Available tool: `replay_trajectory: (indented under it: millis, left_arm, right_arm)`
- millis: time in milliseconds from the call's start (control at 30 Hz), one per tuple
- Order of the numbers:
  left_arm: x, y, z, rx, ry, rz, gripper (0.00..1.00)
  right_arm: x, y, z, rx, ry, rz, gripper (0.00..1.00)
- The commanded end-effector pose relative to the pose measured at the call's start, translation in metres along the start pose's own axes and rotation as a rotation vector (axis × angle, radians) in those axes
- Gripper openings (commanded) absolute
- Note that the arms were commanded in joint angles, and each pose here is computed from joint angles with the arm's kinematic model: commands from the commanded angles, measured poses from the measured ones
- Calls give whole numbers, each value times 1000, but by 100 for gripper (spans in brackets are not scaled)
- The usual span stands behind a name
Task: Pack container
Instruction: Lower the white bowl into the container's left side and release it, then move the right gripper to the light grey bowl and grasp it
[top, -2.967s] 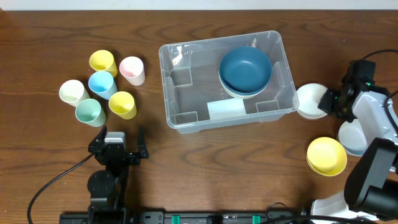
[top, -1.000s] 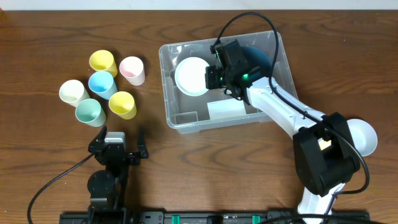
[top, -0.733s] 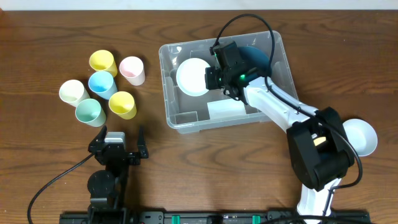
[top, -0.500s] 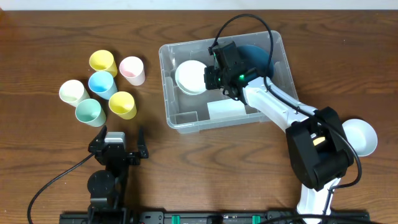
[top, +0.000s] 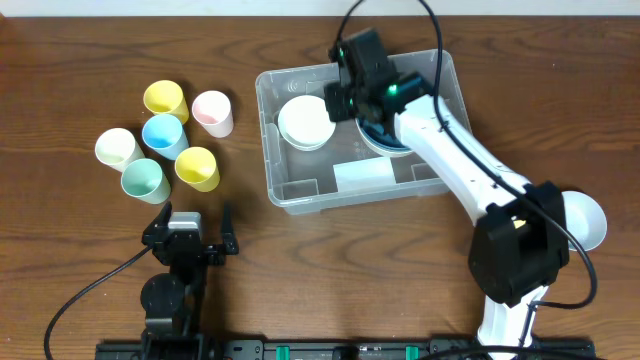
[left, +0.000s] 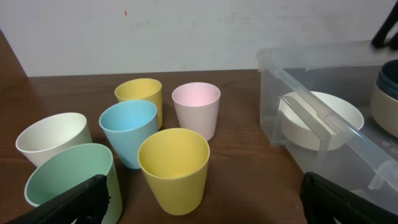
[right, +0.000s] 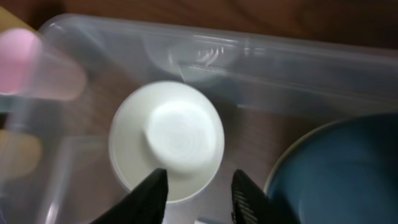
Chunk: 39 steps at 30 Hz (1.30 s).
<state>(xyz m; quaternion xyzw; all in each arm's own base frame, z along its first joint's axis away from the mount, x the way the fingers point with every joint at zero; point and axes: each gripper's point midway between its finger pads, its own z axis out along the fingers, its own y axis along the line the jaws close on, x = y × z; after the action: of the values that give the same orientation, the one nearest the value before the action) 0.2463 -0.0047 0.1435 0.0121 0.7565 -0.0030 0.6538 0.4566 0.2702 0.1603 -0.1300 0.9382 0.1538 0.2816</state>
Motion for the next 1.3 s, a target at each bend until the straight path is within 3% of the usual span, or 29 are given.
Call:
replay_trajectory:
  millis: [0, 67, 200, 567, 833, 1267]
  left_arm:
    - [16, -1, 1, 3, 53, 2, 98]
    - [16, -1, 1, 3, 53, 2, 98]
    - [16, -1, 1, 3, 53, 2, 98]
    - [16, -1, 1, 3, 53, 2, 98]
    - [16, -1, 1, 3, 53, 3, 98]
    - [16, -1, 1, 3, 53, 2, 98]
  right_arm:
    - [-36, 13, -60, -16, -84, -45, 46]
    - [-41, 0, -90, 25, -82, 6, 53]
    - [-31, -48, -135, 124, -43, 161, 59]
    - [60, -200, -222, 388, 182, 606, 57]
    - [133, -251, -238, 457, 225, 828, 55]
    - [255, -283, -231, 509, 162, 1105, 56]
